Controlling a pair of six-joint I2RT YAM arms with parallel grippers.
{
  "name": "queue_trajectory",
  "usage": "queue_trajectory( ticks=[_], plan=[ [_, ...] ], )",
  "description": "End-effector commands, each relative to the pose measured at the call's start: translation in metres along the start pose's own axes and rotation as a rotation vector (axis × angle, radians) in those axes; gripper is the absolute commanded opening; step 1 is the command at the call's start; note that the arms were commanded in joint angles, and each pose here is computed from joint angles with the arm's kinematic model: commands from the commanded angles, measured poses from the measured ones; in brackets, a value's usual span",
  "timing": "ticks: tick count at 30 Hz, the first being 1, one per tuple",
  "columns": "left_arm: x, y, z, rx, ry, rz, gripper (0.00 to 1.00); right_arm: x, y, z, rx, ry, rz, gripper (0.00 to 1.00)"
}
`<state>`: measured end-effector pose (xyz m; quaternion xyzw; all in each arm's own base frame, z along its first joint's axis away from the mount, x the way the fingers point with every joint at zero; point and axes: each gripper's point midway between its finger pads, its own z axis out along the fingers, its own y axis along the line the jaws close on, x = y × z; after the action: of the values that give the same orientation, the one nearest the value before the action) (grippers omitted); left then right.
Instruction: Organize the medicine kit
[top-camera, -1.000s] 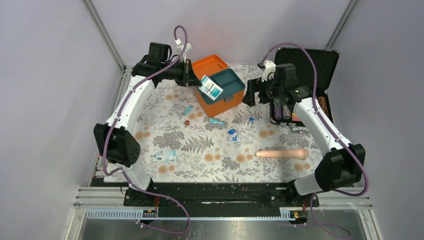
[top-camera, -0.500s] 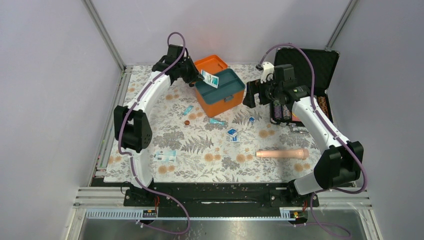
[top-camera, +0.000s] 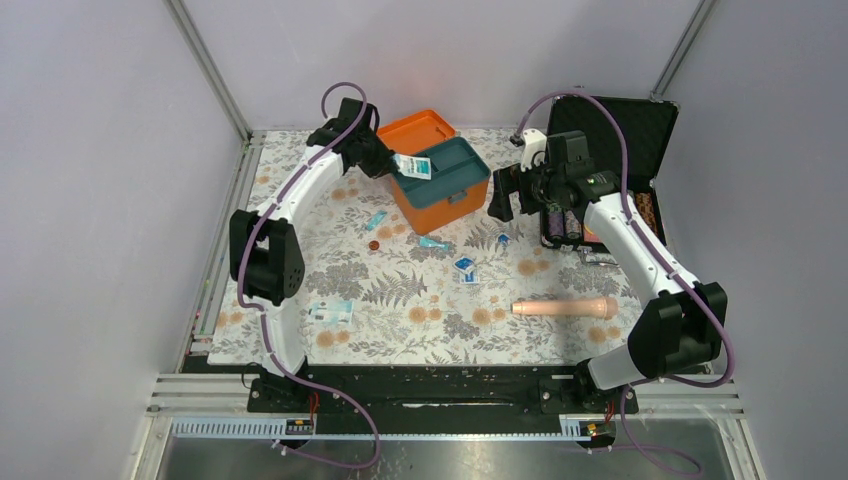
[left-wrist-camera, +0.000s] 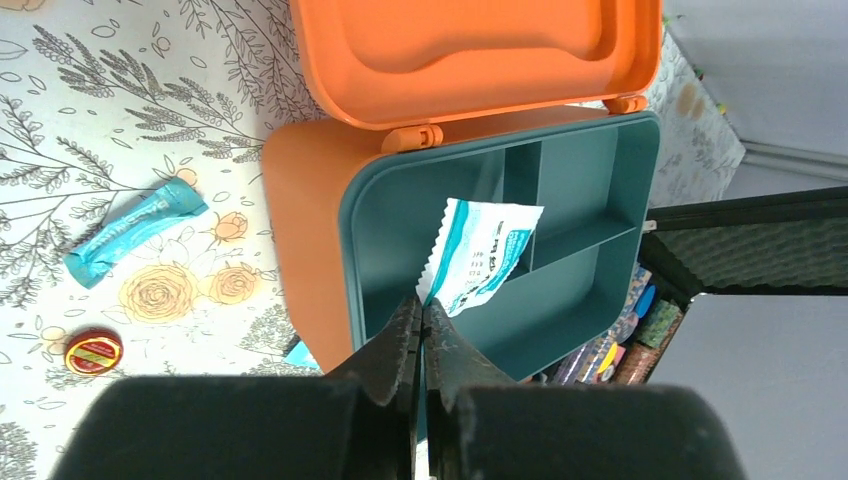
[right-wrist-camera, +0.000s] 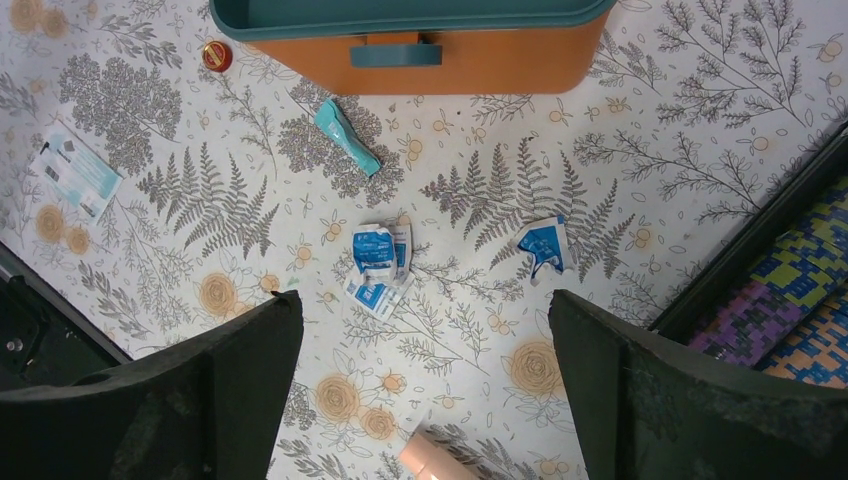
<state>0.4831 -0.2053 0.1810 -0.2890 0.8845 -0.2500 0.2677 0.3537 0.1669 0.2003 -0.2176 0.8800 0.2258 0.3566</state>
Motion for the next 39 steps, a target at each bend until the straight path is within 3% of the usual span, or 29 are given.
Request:
queue_trajectory(
  ticks=[1, 17, 39],
  plan=[
    [-0.004, -0.014, 0.001, 0.026, -0.029, -0.089, 0.00, 0.000, 0.001, -0.010, 0.009, -0.006, -0.016, 0.99],
    [-0.010, -0.022, -0.025, 0.052, -0.055, -0.162, 0.00, 0.013, 0.002, -0.012, 0.007, 0.010, -0.022, 1.00],
    [-0.025, -0.010, -0.017, 0.078, -0.018, -0.228, 0.00, 0.023, 0.001, -0.005, -0.002, 0.043, 0.003, 0.99]
  ],
)
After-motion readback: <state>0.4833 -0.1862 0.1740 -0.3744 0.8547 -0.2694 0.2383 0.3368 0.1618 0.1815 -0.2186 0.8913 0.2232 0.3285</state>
